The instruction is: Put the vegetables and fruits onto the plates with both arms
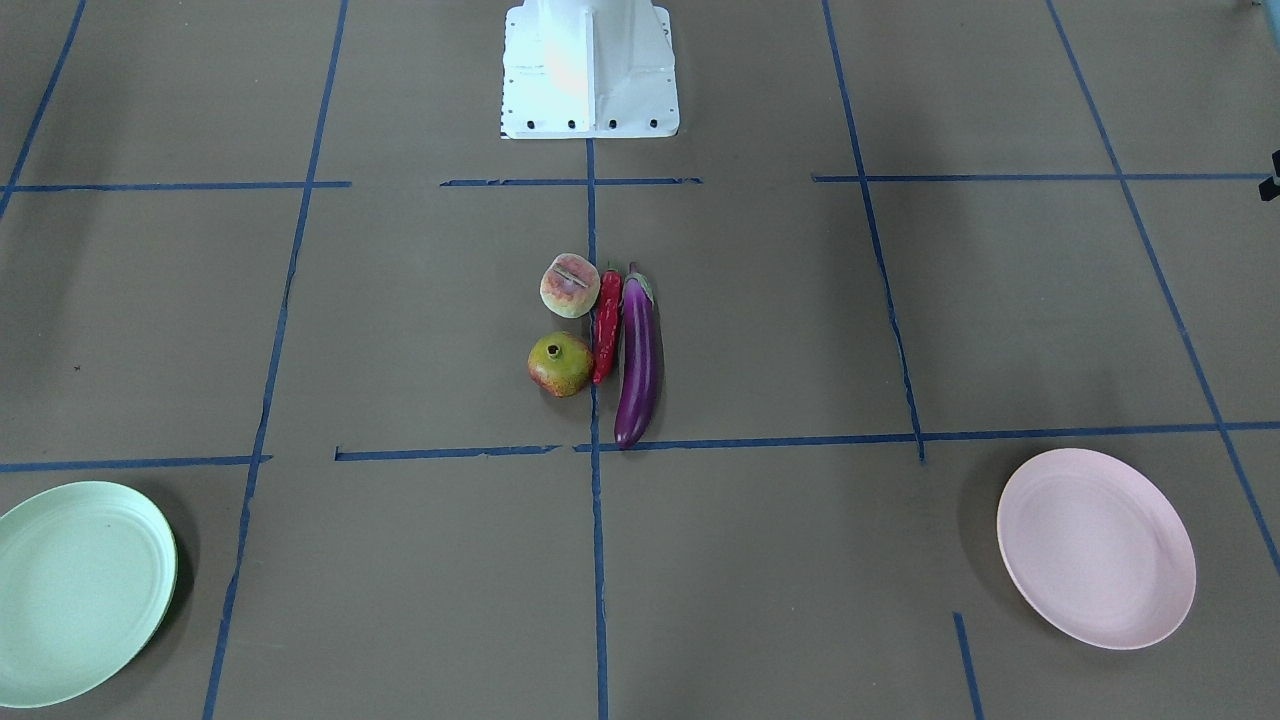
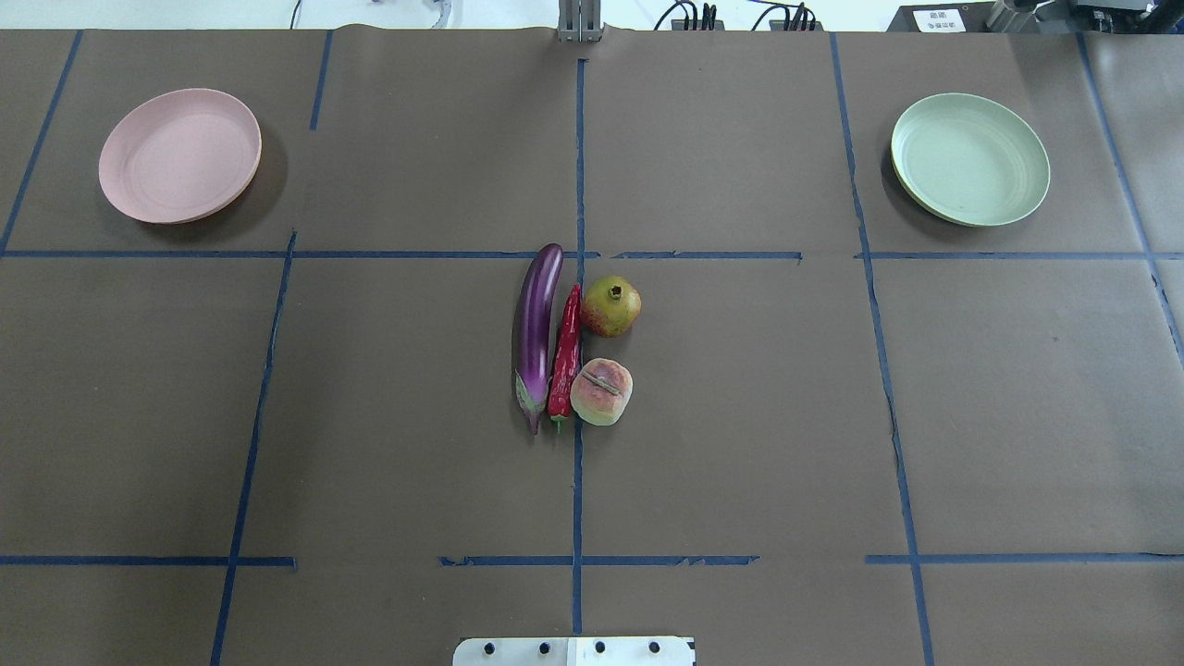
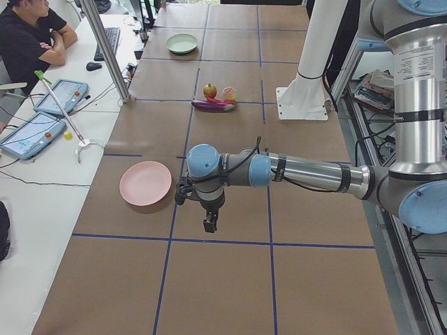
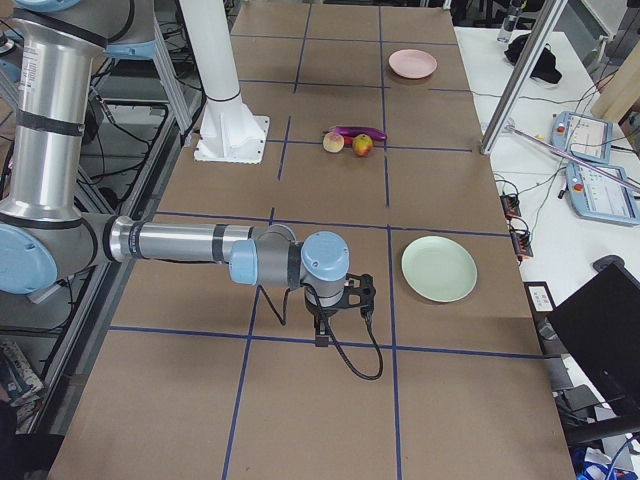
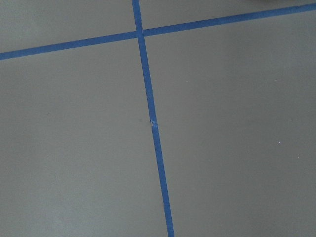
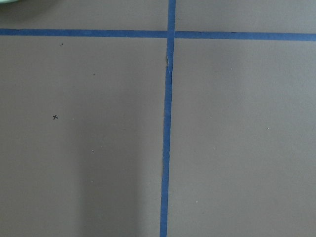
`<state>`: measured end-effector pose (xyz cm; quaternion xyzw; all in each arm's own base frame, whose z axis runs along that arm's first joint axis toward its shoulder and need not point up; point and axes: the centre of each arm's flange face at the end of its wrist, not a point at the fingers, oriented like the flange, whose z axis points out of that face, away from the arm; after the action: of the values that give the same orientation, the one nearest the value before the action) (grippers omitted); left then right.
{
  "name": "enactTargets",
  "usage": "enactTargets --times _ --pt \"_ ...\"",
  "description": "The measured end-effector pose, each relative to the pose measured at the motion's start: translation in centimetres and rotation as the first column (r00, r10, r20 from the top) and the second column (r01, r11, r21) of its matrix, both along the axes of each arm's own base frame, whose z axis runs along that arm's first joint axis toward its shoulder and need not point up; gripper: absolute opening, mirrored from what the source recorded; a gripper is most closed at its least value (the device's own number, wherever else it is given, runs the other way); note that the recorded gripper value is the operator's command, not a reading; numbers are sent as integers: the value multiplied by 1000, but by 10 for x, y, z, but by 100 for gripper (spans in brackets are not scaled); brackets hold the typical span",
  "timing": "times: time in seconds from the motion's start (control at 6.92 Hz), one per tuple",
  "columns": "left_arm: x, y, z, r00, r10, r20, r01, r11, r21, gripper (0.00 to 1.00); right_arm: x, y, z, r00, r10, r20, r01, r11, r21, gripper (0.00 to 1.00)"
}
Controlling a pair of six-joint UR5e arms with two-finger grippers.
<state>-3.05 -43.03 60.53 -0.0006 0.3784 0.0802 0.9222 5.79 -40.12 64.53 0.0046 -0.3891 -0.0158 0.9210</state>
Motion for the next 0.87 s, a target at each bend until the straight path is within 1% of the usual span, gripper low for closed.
enactTargets --times 0.58,0.87 --pt "-5 2 -2 1000 -1 20 1 1000 17 100 0 -3 -10 1000 6 -1 -6 1000 21 100" --pt "-6 3 -4 1000 -5 21 4 1000 17 100 0 -3 -10 1000 8 0 -8 998 70 100"
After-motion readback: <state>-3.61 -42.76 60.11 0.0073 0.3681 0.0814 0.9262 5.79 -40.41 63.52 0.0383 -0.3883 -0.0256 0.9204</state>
